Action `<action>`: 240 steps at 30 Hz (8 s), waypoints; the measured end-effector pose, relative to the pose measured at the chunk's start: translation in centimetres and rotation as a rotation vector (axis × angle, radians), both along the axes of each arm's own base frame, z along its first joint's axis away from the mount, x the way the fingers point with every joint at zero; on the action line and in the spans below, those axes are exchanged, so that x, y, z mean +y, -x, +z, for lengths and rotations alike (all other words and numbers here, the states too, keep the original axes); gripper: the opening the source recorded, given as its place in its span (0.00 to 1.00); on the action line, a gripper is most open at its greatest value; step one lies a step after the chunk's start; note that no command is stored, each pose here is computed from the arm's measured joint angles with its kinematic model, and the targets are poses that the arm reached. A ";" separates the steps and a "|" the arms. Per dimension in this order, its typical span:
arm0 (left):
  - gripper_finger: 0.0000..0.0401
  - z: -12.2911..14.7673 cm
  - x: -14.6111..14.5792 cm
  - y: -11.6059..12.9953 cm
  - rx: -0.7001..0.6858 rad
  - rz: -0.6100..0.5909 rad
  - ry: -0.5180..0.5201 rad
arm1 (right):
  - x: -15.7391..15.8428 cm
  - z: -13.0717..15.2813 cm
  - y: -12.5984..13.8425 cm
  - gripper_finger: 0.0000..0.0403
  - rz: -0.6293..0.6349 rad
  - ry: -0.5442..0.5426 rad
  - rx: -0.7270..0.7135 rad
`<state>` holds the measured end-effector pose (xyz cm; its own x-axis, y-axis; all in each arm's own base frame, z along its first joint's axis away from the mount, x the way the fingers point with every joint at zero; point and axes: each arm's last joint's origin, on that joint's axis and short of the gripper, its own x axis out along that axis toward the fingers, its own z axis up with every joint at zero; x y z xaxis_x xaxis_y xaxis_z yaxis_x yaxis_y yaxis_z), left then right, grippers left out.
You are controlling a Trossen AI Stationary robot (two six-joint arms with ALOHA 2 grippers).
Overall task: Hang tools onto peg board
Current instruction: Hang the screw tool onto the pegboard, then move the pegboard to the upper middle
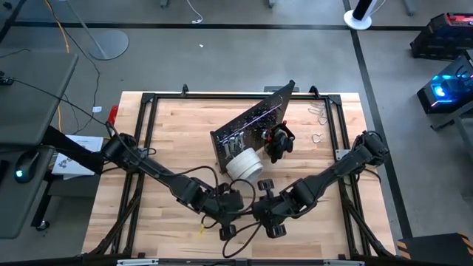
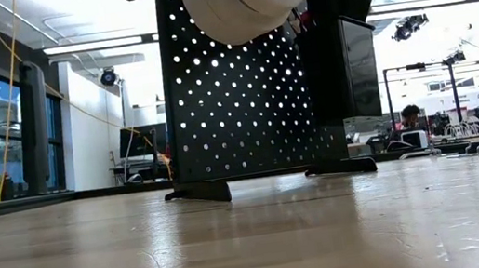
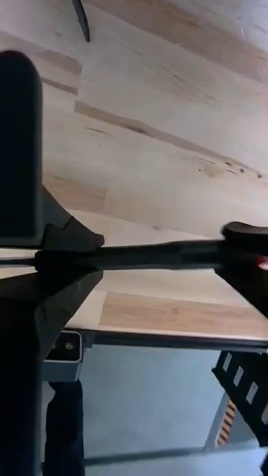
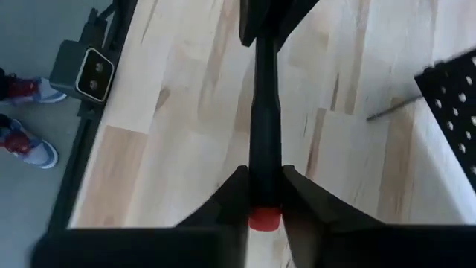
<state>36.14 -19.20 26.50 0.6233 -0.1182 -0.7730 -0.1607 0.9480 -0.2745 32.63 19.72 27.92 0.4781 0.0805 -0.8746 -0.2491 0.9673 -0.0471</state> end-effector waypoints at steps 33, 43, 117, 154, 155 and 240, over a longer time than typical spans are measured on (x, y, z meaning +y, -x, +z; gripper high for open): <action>0.04 12.3 -6.1 6.6 -0.894 0.562 0.026 | 5.3 11.9 2.1 0.61 -0.612 -0.527 -0.906; 0.04 14.5 -5.7 6.4 -1.006 0.506 -0.052 | 4.6 15.6 2.0 0.61 -0.649 -0.593 -1.176; 0.42 8.3 -1.3 10.2 -0.642 0.665 -0.086 | -18.0 7.5 10.9 0.07 -1.072 0.201 -0.757; 0.42 7.9 1.2 8.3 -0.523 0.591 -0.172 | -17.8 4.7 11.9 0.62 -1.022 0.066 -0.787; 0.42 7.9 1.2 8.3 -0.521 0.588 -0.167 | -17.9 4.9 12.2 0.62 -1.016 0.051 -0.790; 0.00 2.1 12.3 6.2 -0.095 0.905 -0.755 | -17.8 5.1 15.9 0.52 -1.131 -0.167 -0.740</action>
<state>29.91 -6.90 28.56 0.3038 0.8628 -0.4042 -0.8666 0.4265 0.2591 16.72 1.94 33.05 0.7016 -0.5862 -0.4052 0.7090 0.6314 0.3141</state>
